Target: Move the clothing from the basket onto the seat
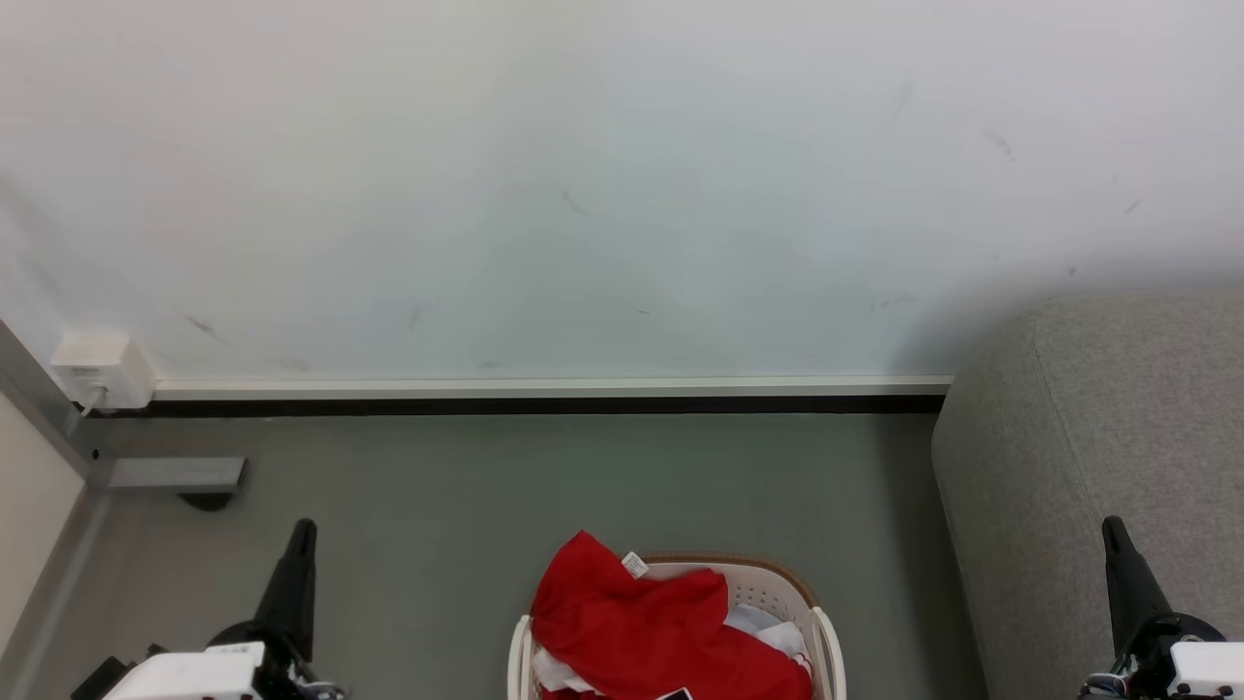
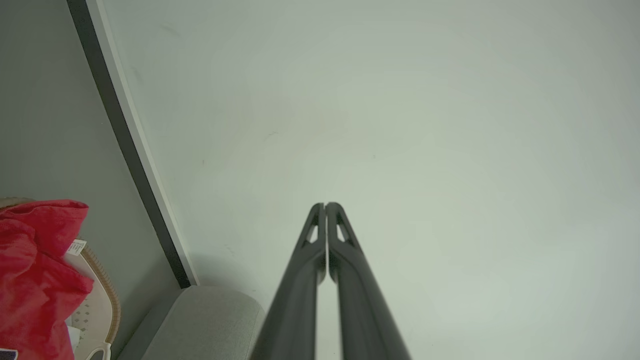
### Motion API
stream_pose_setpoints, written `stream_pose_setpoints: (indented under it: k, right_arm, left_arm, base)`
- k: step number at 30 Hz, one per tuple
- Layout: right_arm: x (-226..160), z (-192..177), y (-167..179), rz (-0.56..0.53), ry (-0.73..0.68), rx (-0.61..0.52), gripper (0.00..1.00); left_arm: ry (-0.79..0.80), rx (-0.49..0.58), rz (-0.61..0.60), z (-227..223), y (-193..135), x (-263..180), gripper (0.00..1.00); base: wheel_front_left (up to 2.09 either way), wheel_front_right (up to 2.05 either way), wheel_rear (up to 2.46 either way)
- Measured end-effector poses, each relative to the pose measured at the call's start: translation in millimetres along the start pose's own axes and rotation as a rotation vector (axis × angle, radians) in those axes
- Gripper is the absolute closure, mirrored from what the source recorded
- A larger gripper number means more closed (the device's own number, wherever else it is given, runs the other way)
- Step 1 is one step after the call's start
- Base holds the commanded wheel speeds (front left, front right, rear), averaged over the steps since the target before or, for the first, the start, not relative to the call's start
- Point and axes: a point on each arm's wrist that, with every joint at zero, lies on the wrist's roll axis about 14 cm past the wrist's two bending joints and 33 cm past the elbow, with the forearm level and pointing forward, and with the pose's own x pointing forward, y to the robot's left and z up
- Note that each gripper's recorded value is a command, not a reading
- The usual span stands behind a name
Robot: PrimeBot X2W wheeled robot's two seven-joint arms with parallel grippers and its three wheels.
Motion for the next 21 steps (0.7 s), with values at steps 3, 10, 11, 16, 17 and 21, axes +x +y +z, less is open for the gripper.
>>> stream_pose_setpoints:
  k: [3,10,11,16,17,21]
  right_arm:
    - [0,0,0,0.000,0.000,0.000,1.00]
    - [0,0,0,0.000,0.000,0.000,1.00]
    - [0,0,0,0.000,0.000,0.000,1.00]
    - [0,0,0,0.000,0.000,0.000,1.00]
    - [0,0,0,0.000,0.000,0.000,1.00]
    - [-6,-3,-14,-0.041,0.000,0.012,0.00]
  left_arm:
    - [0.000,0.000,0.000,0,0,0,1.00]
    - [0.000,0.000,0.000,0,0,0,1.00]
    - [0.000,0.000,0.000,0,0,0,1.00]
    - [0.000,0.000,0.000,0,0,0,1.00]
    - [0.000,0.000,0.000,0,0,0,1.00]
    - [-0.002,-0.008,0.044,-1,14,-6,0.00]
  base:
    - [0.00,0.00,0.00]
    - [0.00,0.00,0.00]
    - [0.00,0.00,0.00]
    - [0.00,0.00,0.00]
    - [0.00,0.00,0.00]
    - [0.00,0.00,0.00]
